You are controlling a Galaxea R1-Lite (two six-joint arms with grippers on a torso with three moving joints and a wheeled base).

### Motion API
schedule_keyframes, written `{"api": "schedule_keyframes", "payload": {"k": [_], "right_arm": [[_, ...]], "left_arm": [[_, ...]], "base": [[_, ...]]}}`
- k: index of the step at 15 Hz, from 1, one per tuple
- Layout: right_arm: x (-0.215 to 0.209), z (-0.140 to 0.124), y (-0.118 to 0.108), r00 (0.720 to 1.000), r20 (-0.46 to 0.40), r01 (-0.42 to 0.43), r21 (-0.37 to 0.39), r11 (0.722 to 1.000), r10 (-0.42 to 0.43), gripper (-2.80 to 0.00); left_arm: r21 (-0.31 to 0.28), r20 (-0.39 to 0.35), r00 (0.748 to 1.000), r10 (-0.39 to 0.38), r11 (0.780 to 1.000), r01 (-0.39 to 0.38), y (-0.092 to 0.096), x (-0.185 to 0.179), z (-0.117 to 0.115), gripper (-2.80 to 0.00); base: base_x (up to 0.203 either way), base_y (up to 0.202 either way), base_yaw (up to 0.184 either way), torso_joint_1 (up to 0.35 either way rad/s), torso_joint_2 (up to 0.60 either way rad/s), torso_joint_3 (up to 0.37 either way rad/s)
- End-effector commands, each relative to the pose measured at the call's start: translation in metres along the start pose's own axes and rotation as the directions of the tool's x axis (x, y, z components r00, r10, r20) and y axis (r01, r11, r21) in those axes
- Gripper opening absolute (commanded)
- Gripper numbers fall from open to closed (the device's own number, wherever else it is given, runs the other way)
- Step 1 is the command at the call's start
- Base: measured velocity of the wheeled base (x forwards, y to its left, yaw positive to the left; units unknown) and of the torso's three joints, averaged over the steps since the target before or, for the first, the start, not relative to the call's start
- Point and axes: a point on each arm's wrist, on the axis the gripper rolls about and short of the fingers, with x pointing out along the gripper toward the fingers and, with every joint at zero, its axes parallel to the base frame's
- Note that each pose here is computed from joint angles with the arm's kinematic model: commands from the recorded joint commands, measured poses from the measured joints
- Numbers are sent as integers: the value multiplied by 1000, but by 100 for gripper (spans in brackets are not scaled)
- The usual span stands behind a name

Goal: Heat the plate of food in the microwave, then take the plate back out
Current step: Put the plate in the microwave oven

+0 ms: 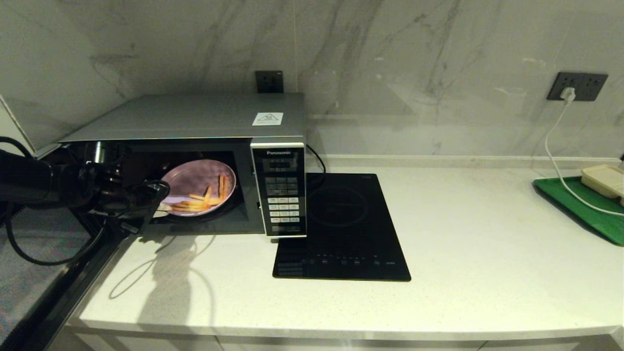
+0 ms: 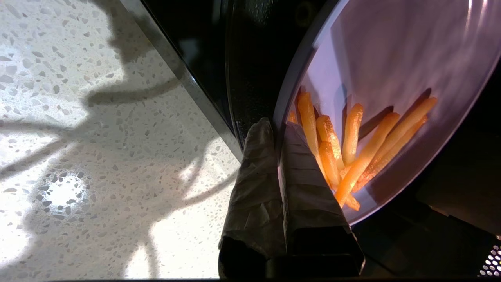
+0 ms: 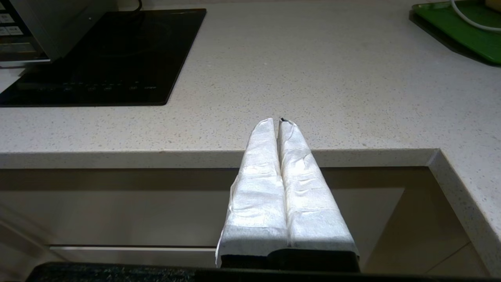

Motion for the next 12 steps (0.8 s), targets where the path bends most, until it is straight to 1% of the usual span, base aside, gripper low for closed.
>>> {"api": "schedule_keyframes", "payload": {"k": [1, 6, 12], "right_arm": [[0, 0, 0, 1000, 0, 0, 1, 1000, 0, -280], [0, 0, 0, 1000, 0, 0, 0, 1000, 0, -280], [0, 0, 0, 1000, 0, 0, 1, 1000, 0, -280]], "left_arm": [[-7, 2, 1000, -3, 1000, 3, -1, -2, 0, -280], [-4, 5, 1000, -9, 1000, 9, -2, -5, 1, -280], [12, 10, 1000, -17, 1000, 17, -4, -8, 1, -280]], "base": [[0, 0, 0, 0, 0, 0], [0, 0, 0, 0, 0, 0], [0, 0, 0, 0, 0, 0]]}}
